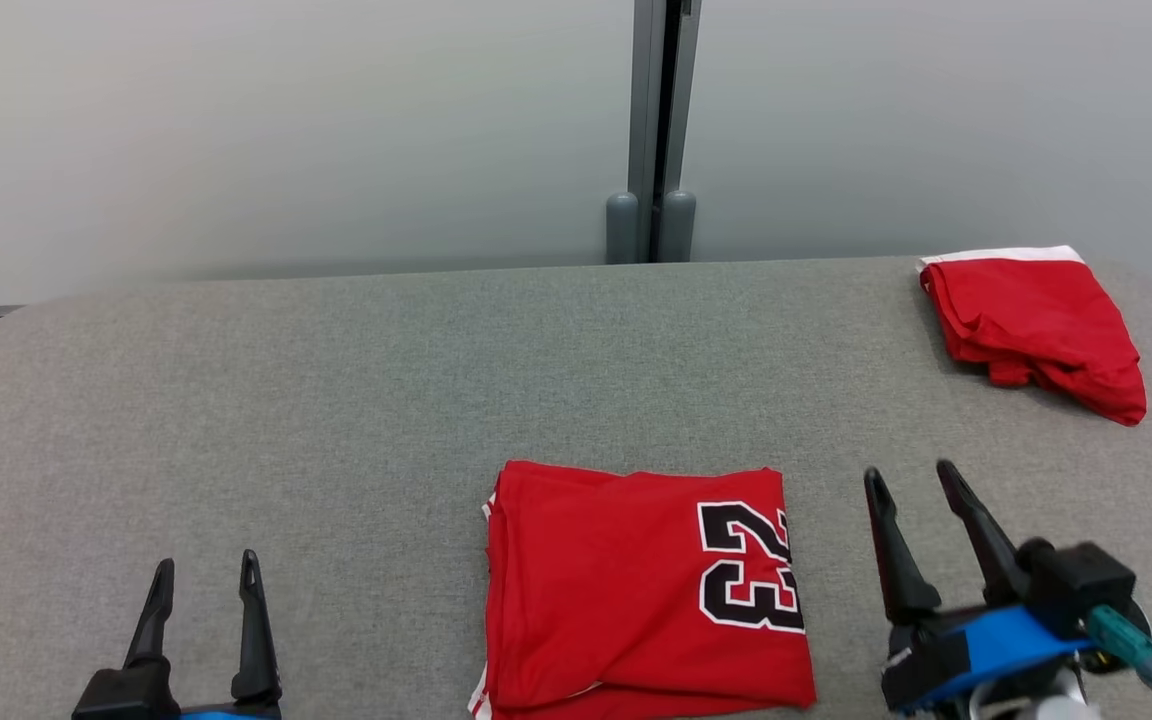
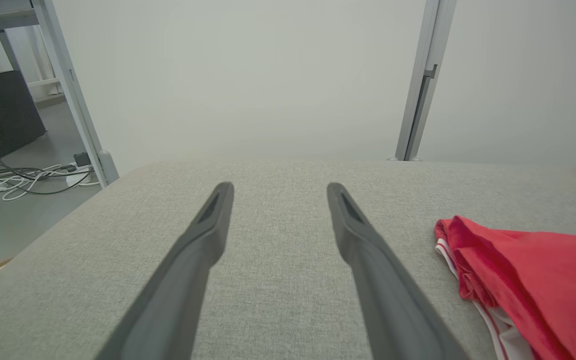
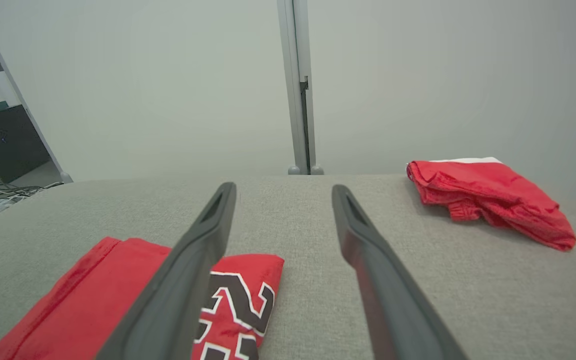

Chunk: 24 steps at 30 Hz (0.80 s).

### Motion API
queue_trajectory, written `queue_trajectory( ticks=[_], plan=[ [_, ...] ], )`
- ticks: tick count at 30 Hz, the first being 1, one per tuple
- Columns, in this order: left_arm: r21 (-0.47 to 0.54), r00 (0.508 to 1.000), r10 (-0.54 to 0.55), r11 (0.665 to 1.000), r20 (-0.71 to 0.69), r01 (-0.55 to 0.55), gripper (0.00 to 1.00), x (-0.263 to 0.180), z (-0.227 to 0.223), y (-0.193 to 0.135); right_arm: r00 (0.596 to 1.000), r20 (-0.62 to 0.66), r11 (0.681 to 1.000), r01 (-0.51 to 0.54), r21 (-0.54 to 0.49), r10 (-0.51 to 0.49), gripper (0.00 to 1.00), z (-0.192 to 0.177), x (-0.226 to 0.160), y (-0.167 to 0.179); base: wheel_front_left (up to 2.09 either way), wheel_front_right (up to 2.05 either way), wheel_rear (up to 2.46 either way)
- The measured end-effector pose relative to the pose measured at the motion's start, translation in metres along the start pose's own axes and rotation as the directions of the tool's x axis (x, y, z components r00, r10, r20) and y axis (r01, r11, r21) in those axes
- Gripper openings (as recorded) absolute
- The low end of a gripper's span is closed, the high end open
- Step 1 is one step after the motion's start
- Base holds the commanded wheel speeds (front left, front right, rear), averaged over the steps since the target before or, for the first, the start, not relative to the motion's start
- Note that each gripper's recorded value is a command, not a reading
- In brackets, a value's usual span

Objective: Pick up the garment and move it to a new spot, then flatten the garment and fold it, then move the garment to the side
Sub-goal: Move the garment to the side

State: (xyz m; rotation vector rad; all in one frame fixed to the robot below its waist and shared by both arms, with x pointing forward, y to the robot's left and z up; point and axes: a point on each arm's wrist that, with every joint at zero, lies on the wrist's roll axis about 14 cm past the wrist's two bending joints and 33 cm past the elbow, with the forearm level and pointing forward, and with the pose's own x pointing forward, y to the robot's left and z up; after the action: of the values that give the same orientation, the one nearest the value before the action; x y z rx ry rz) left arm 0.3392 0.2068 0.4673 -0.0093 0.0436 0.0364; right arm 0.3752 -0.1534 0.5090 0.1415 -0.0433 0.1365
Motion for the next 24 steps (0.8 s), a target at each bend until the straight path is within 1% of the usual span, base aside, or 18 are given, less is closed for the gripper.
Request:
queue_trajectory(
  ticks=[3, 5, 11, 17, 24],
  plan=[
    [-0.001, 1.0, -0.004, 1.0, 0.006, 0.004, 1.0, 0.004, 0.002, -0.002, 0.999, 0.023, 0.999, -0.039, -0.001, 0.039, 1.0, 0.009, 0.015, 0.011, 0.0, 0.0, 0.0],
    [-0.002, 1.0, -0.004, 1.0, 0.002, 0.004, 1.0, 0.005, 0.001, -0.002, 0.998, 0.003, 0.998, -0.061, -0.002, 0.061, 1.0, 0.006, 0.023, 0.018, 0.0, 0.0, 0.0],
    [-0.004, 1.0, 0.001, 1.0, -0.007, -0.001, 1.0, 0.01, -0.001, 0.002, 0.986, -0.142, 0.996, -0.092, 0.005, 0.092, 1.0, -0.033, 0.035, 0.027, 0.0, 0.0, 0.0],
    [-0.008, 1.0, 0.018, 1.0, -0.023, -0.018, 1.0, 0.013, -0.006, 0.005, 0.951, -0.29, 0.994, -0.11, 0.021, 0.111, 1.0, -0.081, 0.033, 0.033, 0.0, 0.0, 0.0],
    [-0.005, 0.999, 0.034, 0.999, -0.04, -0.034, 1.0, 0.015, -0.012, 0.011, 0.919, -0.38, 0.994, -0.104, 0.035, 0.109, 1.0, -0.116, 0.03, 0.033, 0.0, 0.0, 0.0]
  ],
)
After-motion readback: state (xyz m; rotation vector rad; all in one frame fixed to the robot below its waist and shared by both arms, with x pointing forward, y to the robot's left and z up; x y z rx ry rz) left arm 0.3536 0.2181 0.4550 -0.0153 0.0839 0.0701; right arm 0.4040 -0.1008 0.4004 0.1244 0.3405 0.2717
